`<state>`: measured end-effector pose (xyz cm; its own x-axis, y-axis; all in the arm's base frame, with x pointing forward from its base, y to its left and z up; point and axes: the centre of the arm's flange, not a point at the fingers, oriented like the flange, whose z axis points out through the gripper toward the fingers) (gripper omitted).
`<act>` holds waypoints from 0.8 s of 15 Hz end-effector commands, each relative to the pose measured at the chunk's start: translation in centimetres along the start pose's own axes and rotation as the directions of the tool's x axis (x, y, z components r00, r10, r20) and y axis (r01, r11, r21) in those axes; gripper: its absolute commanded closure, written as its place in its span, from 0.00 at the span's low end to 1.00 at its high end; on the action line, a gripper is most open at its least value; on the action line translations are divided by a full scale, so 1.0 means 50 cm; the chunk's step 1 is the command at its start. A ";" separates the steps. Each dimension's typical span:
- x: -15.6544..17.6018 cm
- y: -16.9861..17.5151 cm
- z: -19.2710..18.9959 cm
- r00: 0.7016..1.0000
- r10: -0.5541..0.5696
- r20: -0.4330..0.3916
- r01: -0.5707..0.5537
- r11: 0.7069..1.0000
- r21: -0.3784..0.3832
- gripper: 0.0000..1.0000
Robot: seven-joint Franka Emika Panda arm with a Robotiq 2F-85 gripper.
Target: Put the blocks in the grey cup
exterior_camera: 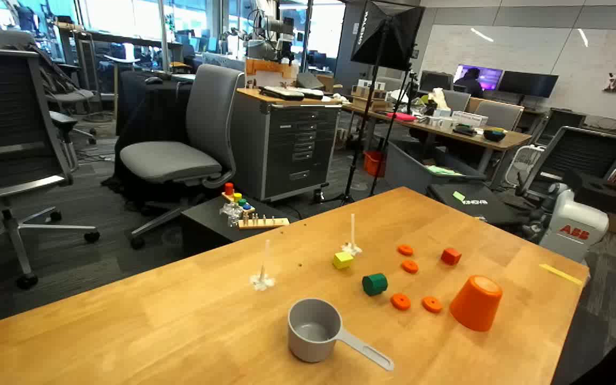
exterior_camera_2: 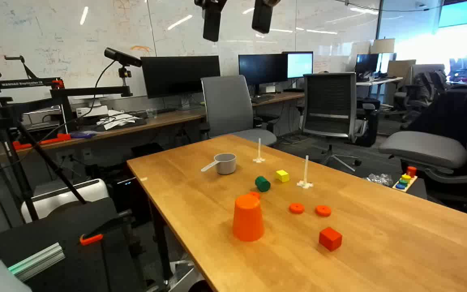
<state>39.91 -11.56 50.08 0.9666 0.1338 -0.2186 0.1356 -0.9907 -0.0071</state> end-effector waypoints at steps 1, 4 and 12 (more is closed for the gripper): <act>0.000 0.000 -0.002 1.000 0.000 -0.002 0.000 1.000 -0.001 0.00; 0.025 0.006 -0.004 1.000 0.003 0.013 -0.003 1.000 -0.004 0.00; 0.362 -0.090 0.021 0.991 -0.053 0.126 0.059 0.997 -0.050 0.00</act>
<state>49.63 -6.68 46.36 0.9325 0.1982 -0.3019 0.2157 -0.9761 0.0255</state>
